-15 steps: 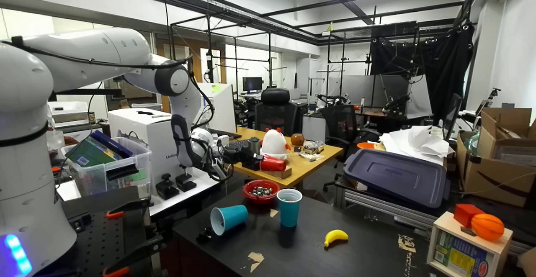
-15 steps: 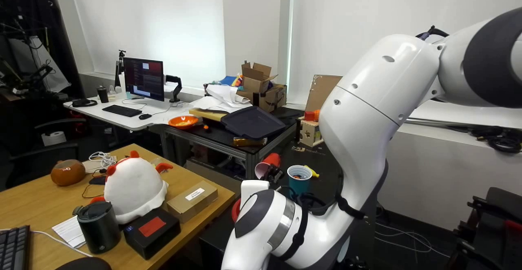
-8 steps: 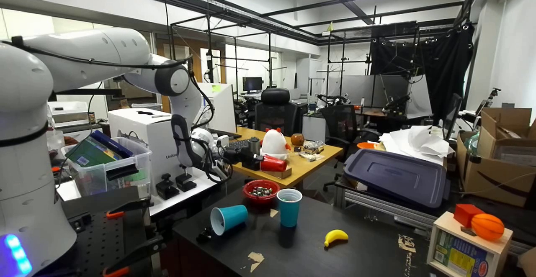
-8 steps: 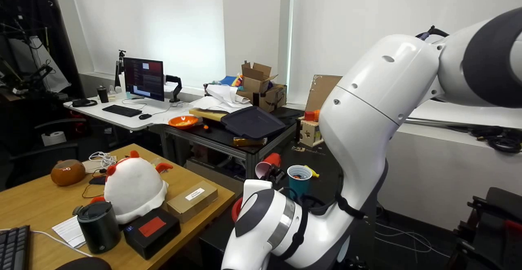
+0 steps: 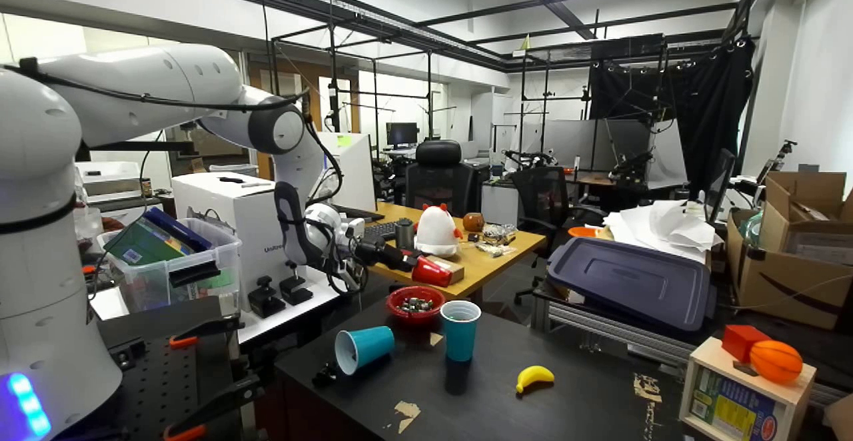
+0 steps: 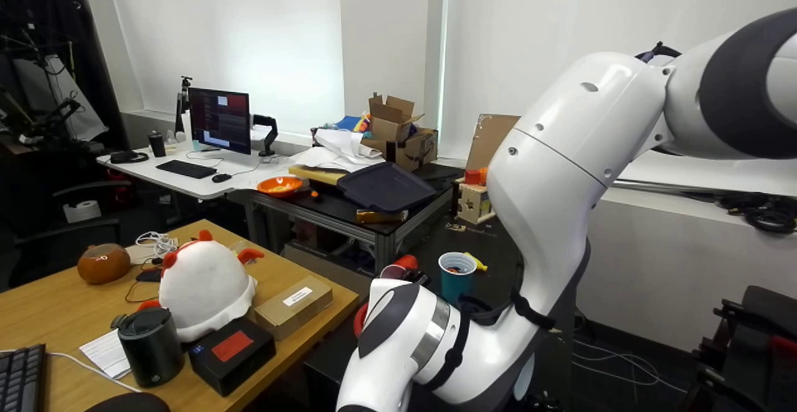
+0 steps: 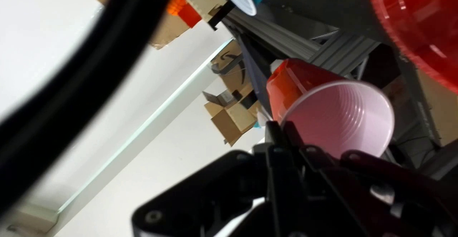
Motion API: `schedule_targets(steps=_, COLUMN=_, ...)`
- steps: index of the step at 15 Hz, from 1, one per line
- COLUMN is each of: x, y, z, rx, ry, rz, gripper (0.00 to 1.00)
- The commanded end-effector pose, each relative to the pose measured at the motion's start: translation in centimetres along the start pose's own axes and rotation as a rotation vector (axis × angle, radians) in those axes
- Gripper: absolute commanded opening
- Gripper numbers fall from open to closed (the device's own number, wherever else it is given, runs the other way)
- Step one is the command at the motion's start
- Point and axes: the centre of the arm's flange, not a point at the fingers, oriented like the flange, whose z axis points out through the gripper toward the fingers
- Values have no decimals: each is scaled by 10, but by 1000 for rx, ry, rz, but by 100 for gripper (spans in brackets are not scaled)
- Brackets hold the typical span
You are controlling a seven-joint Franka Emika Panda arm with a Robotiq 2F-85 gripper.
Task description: Pour the things in the red cup into the red bowl
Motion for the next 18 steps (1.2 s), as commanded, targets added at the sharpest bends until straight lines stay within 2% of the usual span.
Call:
schedule_targets(steps=1, x=-1, y=3, z=-1, rx=107, ry=-61, rz=13, gripper=1)
schedule_targets(steps=8, x=-1, y=7, z=9, rx=8, ry=-46, rz=119, gripper=1)
schedule_targets(steps=13, x=-4, y=2, z=9, rx=93, ry=-89, rz=177, gripper=1)
schedule_targets(steps=18, x=-5, y=-6, z=7, rx=141, ry=-129, rz=219, gripper=1)
